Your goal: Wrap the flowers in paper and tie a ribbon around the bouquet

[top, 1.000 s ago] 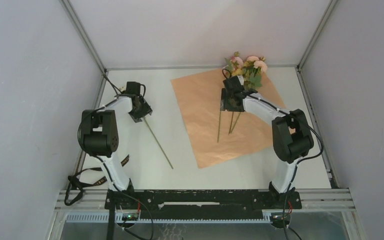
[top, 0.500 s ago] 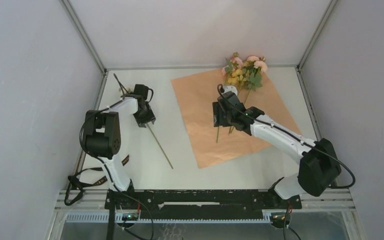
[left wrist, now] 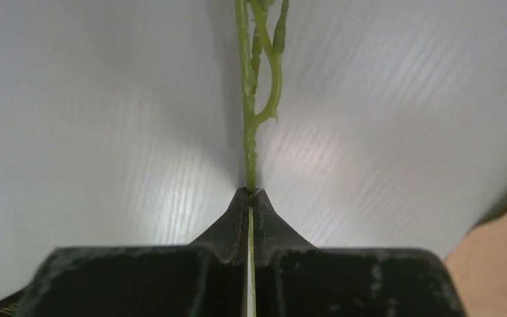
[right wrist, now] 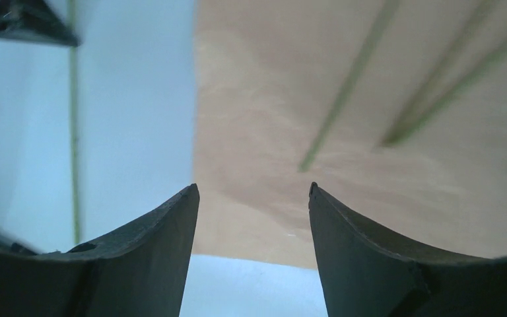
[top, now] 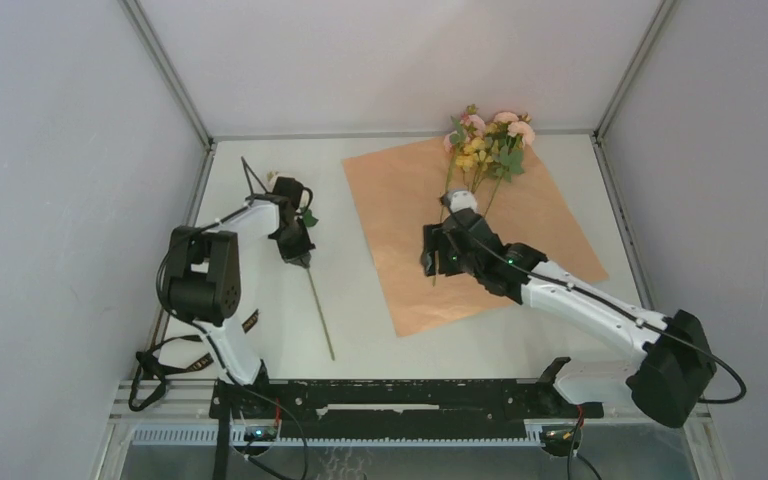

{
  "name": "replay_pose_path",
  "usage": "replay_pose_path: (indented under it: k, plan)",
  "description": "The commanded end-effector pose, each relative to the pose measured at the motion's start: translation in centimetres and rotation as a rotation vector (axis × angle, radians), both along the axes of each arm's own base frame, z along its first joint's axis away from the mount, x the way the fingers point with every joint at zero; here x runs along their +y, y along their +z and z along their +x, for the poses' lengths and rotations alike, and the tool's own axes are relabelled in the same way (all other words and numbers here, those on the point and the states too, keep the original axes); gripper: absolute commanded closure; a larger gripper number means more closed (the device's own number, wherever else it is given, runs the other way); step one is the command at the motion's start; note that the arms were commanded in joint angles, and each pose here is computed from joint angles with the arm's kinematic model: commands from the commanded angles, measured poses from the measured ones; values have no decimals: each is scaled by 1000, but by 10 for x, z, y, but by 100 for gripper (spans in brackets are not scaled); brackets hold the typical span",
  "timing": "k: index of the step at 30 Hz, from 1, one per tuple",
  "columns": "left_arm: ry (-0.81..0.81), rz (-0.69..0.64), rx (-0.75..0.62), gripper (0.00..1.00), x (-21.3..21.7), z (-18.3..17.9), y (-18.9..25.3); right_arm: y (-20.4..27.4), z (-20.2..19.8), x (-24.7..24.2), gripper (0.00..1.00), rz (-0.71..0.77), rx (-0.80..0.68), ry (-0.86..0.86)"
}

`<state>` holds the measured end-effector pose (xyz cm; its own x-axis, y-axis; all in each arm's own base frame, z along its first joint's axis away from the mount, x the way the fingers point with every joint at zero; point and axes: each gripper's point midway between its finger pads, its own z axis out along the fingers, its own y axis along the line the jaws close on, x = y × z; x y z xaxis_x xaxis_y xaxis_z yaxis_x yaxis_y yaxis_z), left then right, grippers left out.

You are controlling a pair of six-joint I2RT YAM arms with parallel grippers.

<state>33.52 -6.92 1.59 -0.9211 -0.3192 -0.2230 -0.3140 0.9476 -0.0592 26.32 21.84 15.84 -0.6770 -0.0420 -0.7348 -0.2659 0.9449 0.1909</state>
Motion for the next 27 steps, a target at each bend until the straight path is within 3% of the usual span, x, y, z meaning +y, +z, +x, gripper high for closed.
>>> replay_pose_path:
  k: [1,3,5,11,15,17,21,23,27]
  plan:
    - [43,-256,-58,100,-35,-22,33,-4,-35,110,27,266,72,343]
    - [57,-321,-111,100,-43,-24,48,-5,-49,156,22,390,126,442]
    - [63,-345,-124,100,-46,-28,53,-9,-54,194,7,457,163,505]
    - [75,-379,-152,100,-48,-39,52,-42,-51,268,5,493,256,568]
    - [72,-381,-180,100,-48,-37,57,-59,-52,287,10,528,329,569]
    - [77,-391,-188,100,-49,-37,58,-63,-54,294,22,563,348,575]
    - [70,-404,-211,100,-50,-34,69,-70,-55,296,100,562,391,582]
    - [41,-399,-249,96,-49,-27,83,-59,-48,289,100,535,347,580]
    - [-33,-338,-377,43,-34,-6,127,-19,-13,261,100,471,210,519]
